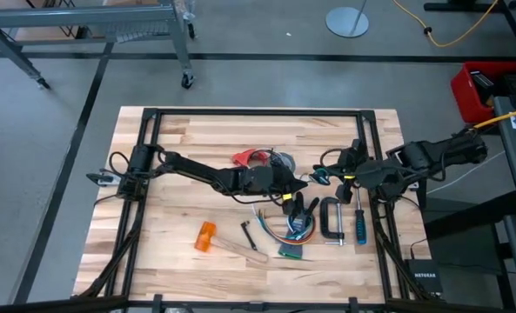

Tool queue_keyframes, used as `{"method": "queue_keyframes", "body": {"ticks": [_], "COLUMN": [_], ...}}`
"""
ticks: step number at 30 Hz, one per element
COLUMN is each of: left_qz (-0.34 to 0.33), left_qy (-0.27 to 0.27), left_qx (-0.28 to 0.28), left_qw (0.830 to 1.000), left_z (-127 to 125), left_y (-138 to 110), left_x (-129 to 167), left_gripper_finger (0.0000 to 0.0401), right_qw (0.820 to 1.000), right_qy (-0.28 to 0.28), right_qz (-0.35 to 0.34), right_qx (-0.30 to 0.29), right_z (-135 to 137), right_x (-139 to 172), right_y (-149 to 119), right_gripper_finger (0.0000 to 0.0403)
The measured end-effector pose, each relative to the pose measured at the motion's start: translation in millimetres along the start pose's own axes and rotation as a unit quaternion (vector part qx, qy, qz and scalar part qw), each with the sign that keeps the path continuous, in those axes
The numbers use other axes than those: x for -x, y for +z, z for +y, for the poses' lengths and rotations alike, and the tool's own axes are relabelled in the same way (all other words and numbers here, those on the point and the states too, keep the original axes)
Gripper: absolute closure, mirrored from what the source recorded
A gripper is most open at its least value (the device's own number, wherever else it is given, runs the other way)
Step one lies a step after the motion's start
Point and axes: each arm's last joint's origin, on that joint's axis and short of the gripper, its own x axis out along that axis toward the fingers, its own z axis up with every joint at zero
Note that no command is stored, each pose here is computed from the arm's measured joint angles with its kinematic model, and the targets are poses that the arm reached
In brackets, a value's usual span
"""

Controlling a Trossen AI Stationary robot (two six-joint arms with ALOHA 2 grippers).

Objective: Coil cords
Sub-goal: Coil the blue wire onto the spool

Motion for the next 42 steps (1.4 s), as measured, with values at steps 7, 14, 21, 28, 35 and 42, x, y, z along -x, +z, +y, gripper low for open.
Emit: {"method": "queue_keyframes", "body": {"ticks": [7, 14, 21, 28, 35, 42], "left_qz": [0.053, 0.073, 0.099, 0.091, 0.076, 0.081], "left_qy": [0.015, 0.024, 0.035, 0.032, 0.036, 0.012], "left_qx": [-0.008, -0.015, -0.019, -0.036, -0.016, 0.023], "left_qw": [0.998, 0.997, 0.994, 0.995, 0.996, 0.996], "left_z": [5.2, 9.4, 12.3, 10.7, 19.6, 27.4], "left_y": [-9.8, -13.0, -6.7, 19.1, 33.7, 37.1], "left_x": [0.0, -0.1, 7.3, 23.4, 28.0, 27.0], "left_gripper_finger": [0.0401, 0.0401, 0.0401, 0.0401, 0.0401, 0.0401], "right_qw": [0.999, 0.994, 0.987, 0.981, 0.979, 0.985], "right_qy": [0.039, 0.081, 0.109, 0.124, 0.105, 0.053], "right_qz": [-0.017, -0.064, -0.102, -0.129, -0.158, -0.144], "right_qx": [-0.019, -0.048, -0.064, -0.079, -0.074, -0.077], "right_z": [-6.7, -14.4, -21.1, -22.2, -19.1, -16.1], "right_x": [-19.4, -35.8, -52.6, -63.2, -72.3, -84.0], "right_y": [-33.5, -64.4, -93.4, -106.2, -107.5, -110.0], "right_gripper_finger": [0.0402, 0.0402, 0.0402, 0.0402, 0.0402, 0.0402]}}
